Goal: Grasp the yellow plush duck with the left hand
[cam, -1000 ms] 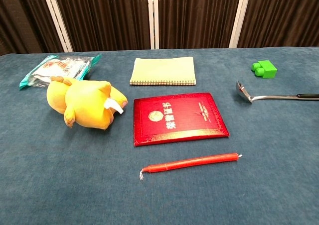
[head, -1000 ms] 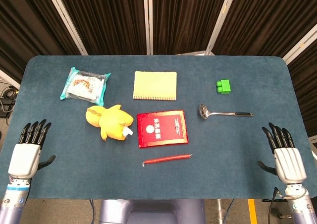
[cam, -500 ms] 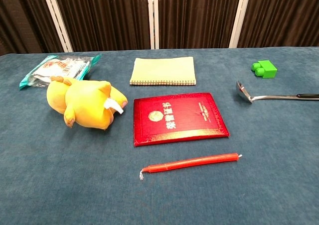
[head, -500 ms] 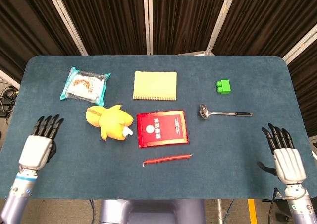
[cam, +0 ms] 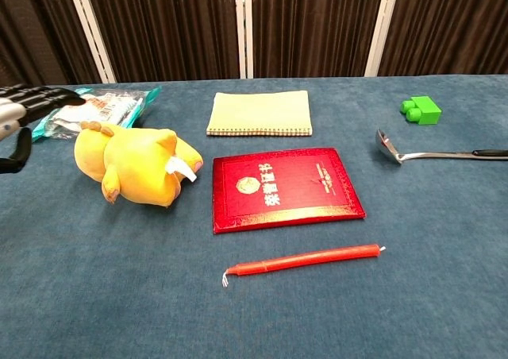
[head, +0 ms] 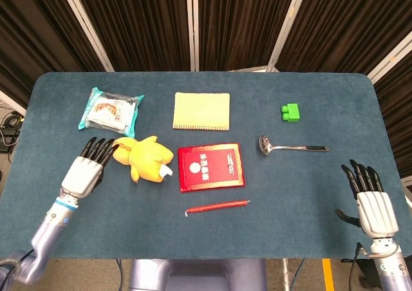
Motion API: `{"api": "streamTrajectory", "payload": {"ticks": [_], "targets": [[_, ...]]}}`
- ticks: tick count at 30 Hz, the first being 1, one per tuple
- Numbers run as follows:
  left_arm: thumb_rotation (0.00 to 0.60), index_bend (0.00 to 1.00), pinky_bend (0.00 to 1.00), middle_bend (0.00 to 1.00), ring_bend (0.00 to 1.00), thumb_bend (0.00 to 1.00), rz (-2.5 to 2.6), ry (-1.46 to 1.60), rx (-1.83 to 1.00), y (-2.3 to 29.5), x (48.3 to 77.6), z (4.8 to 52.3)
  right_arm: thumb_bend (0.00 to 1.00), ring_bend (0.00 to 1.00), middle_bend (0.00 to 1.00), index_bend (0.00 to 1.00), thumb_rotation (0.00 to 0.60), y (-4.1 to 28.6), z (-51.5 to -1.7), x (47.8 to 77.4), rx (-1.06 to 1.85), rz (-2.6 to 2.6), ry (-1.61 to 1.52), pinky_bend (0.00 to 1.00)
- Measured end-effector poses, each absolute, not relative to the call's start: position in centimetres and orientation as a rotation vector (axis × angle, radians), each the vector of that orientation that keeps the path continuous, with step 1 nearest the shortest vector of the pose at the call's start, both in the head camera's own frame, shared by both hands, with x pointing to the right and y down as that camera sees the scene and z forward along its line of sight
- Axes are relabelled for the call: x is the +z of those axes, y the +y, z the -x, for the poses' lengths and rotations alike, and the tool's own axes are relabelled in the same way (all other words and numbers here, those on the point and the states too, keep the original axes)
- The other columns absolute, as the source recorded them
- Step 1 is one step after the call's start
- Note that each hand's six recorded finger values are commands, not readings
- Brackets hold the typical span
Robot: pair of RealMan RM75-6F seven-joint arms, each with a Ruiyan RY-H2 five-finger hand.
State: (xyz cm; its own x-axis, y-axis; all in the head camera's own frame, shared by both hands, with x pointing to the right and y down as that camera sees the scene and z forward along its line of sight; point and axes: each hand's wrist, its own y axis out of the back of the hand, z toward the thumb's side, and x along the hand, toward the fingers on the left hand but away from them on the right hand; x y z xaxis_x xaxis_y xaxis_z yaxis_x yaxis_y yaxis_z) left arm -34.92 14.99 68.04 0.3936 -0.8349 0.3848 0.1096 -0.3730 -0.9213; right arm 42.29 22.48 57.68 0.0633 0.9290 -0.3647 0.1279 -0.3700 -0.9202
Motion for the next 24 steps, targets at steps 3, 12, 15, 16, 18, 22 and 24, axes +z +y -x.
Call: {"api": "streamTrajectory", "payload": {"ticks": [3,12,15,16,18,22,24], "targets": [[0.6,0.0,0.0,0.0,0.0,1.0,1.631,0.643,-1.159,14.4,69.0,34.1,0.08,0.0,0.0,0.0,0.6,22.5,-42.3,57.8,1.388,1.611,-1.079,0.0],[0.6,0.0,0.0,0.0,0.0,1.0,1.636,0.612,-1.127,13.6,72.0,31.0,0.08,0.0,0.0,0.0,0.6,22.5,-42.3,58.3,1.405,1.615,-1.064,0.0],[0.6,0.0,0.0,0.0,0.0,1.0,1.651,0.602,-1.122,13.6,72.9,29.9,0.08,0.0,0.0,0.0,0.6,22.4,-42.4,58.3,1.408,1.615,-1.068,0.0],[0.6,0.0,0.0,0.0,0.0,1.0,1.655,0.602,-1.123,13.6,73.1,29.7,0.08,0.0,0.0,0.0,0.6,22.4,-42.5,58.3,1.408,1.614,-1.072,0.0],[0.6,0.0,0.0,0.0,0.0,1.0,1.669,0.602,-1.134,13.7,73.7,29.4,0.08,0.0,0.0,0.0,0.6,22.3,-42.6,58.2,1.407,1.612,-1.081,0.0],[0.6,0.0,0.0,0.0,0.0,1.0,1.687,0.603,-1.14,13.8,74.4,28.6,0.08,0.0,0.0,0.0,0.6,22.2,-42.8,58.0,1.405,1.611,-1.092,0.0],[0.6,0.0,0.0,0.0,0.0,1.0,1.688,0.596,-1.133,14.0,74.6,28.3,0.08,0.0,0.0,0.0,0.6,22.2,-42.8,58.0,1.405,1.612,-1.092,0.0]]}}
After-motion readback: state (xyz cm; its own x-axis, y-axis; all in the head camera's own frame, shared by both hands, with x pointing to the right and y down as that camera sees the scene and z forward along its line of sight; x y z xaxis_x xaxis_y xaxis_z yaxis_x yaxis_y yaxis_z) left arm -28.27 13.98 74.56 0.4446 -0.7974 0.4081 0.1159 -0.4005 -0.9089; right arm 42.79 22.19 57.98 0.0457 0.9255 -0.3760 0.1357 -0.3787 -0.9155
